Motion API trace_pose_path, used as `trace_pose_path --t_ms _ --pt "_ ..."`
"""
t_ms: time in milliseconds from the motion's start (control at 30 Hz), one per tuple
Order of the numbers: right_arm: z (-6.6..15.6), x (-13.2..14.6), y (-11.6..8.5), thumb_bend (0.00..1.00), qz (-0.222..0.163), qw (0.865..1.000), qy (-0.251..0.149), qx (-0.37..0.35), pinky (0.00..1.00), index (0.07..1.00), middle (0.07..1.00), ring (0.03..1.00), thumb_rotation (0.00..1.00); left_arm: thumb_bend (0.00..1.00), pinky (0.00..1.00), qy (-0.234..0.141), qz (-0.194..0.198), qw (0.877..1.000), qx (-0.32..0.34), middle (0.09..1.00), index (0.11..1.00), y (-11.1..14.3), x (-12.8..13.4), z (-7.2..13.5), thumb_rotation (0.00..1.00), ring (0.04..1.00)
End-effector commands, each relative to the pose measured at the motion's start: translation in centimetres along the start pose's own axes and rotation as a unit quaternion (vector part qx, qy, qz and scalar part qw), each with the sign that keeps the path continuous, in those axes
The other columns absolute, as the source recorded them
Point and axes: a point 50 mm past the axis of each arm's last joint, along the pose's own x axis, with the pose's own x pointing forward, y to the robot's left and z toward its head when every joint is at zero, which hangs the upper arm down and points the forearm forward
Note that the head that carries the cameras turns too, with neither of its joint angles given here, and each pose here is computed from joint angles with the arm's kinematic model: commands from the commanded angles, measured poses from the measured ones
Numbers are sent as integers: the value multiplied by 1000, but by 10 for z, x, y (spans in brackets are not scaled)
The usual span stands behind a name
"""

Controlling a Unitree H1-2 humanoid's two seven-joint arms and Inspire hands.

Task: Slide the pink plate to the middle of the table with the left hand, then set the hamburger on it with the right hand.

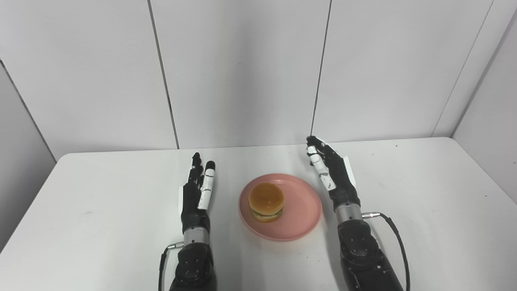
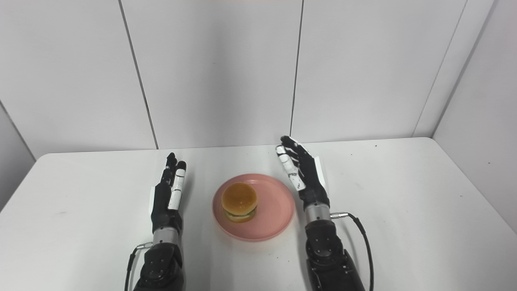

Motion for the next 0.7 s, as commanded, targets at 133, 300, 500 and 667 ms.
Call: trace_pose_path --t_ms 133,300,500,667 --pt "7 10 -1 693 7 1000 19 24 816 829 887 843 1000 600 997 -37 -5 999 27 992 948 5 12 15 792 998" --pt "0 9 -3 701 7 999 31 17 786 833 876 837 1000 630 996 -24 -14 999 28 988 962 9 14 14 808 1000" --pt "-5 2 0 717 -3 998 38 53 810 840 883 843 1000 655 962 -13 -30 999 30 958 969 13 14 18 814 984" --pt "-17 -7 6 766 -10 995 24 97 851 870 886 855 1000 675 948 -17 -32 999 29 958 978 15 13 20 813 964"
